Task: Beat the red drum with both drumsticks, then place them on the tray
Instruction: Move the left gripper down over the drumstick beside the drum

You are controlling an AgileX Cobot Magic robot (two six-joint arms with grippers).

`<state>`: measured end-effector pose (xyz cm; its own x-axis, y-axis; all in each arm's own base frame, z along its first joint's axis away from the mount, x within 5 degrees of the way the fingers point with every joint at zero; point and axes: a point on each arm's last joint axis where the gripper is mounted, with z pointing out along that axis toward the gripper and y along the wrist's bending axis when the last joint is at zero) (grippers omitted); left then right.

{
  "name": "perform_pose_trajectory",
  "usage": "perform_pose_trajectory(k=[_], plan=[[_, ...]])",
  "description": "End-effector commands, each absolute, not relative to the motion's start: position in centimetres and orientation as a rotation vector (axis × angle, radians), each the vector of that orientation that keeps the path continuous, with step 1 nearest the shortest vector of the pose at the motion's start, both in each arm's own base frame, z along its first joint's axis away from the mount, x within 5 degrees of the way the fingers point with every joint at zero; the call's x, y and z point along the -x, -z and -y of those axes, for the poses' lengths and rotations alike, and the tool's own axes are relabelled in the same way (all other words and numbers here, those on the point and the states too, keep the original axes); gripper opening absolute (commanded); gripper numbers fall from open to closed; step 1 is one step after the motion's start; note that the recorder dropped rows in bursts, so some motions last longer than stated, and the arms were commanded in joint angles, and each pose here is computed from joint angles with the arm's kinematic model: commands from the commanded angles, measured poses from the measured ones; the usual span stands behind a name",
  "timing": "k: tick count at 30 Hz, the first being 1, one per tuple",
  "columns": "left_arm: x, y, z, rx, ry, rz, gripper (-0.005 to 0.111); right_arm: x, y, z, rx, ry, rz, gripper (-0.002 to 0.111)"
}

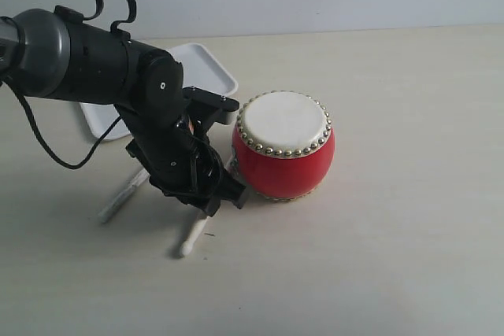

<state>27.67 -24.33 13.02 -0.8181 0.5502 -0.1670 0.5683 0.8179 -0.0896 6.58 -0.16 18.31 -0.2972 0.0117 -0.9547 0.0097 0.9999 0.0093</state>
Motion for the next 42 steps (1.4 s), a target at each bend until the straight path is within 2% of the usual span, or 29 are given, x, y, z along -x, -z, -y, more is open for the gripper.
perform_pose_trajectory(k=[1, 6, 42], plan=[[-27.7, -13.2, 24.7, -0.862, 0.218, -2.847, 0.043, -6.6, -18.4, 0.1, -0.012, -0.010, -1.857, 0.000], [-27.8, -13.1, 24.8, -0.833, 0.222, -2.851, 0.039, -6.6, -18.4, 0.1, -0.010, -0.009, -1.857, 0.000], [-27.6, -11.7, 24.6, -0.853, 0.185, -2.919, 0.039, -6.6, -18.4, 0.1, -0.011, -0.010, -1.857, 0.000]])
